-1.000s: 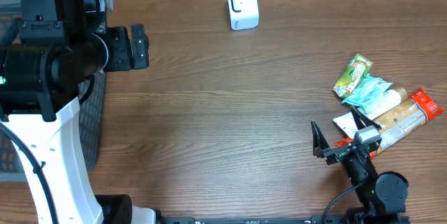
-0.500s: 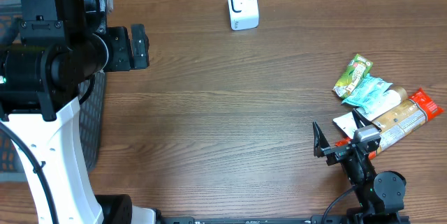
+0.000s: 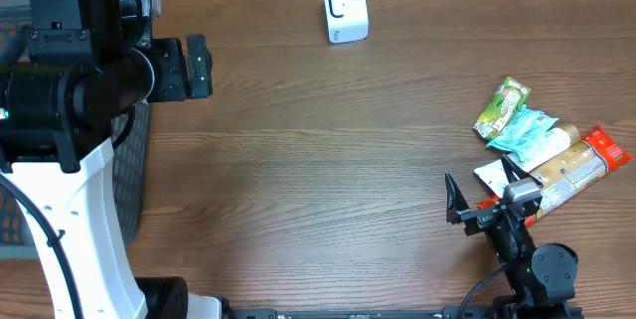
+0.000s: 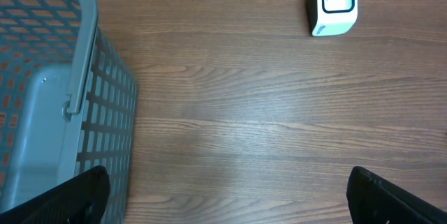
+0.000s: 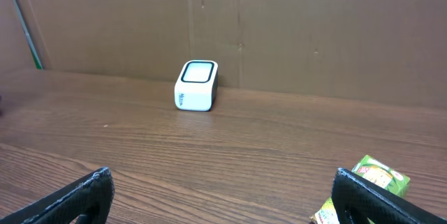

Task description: Scan the item barcode

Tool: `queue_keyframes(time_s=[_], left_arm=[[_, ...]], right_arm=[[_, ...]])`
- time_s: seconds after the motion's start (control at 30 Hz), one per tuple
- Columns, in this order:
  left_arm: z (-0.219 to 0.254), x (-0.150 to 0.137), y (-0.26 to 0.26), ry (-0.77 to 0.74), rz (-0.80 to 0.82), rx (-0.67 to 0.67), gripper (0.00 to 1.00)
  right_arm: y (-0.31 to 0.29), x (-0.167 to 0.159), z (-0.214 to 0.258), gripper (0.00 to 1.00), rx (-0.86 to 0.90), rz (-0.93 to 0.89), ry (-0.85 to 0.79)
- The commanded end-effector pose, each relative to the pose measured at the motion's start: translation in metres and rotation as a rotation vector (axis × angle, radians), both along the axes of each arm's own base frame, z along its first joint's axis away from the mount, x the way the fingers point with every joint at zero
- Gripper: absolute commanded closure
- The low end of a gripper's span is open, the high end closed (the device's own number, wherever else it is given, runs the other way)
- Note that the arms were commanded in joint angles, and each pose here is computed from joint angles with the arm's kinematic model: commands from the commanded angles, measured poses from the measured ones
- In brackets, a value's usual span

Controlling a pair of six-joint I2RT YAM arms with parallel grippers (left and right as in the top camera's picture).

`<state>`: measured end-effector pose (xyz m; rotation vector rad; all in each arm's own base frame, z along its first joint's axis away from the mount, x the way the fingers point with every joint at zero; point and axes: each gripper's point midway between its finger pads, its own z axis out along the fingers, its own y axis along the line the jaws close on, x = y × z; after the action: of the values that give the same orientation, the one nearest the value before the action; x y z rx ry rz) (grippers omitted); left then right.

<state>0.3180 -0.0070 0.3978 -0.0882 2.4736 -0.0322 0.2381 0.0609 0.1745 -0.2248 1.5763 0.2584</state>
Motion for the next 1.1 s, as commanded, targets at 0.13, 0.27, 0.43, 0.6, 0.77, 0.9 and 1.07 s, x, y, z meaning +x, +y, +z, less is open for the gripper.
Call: queue_keyframes(time_s=[0.13, 0.27, 0.43, 0.6, 0.77, 0.9, 1.07], left_arm=[[0.001, -0.001, 0.011, 0.0, 0.006, 0.073, 0.0], [-0.002, -0.006, 0.002, 0.001, -0.027, 0.04, 0.0], [-0.002, 0.009, -0.019, -0.146, -0.105, -0.051, 0.0], [-0.02, 0.011, -0.026, -0.354, -0.141, -0.076, 0.0], [-0.049, -0.011, -0.018, -0.592, -0.131, -0.066, 0.0], [-0.085, -0.036, -0.007, -0.695, -0.106, -0.057, 0.0], [-0.131, -0.057, 0.002, -0.773, -0.079, -0.024, 0.0]], right_arm=[[-0.001, 0.0, -0.001, 0.0, -0.003, -0.006, -0.008], [-0.001, 0.0, -0.001, 0.0, -0.003, -0.006, -0.008], [-0.001, 0.0, -0.001, 0.0, -0.003, -0.006, -0.008], [-0.001, 0.0, -0.001, 0.0, -0.004, -0.006, -0.008], [-0.001, 0.0, -0.001, 0.0, -0.003, -0.006, -0.008], [-0.001, 0.0, -0.001, 0.0, -0.003, -0.006, -0.008], [-0.001, 0.0, -0.001, 0.0, -0.003, -0.006, -0.008]])
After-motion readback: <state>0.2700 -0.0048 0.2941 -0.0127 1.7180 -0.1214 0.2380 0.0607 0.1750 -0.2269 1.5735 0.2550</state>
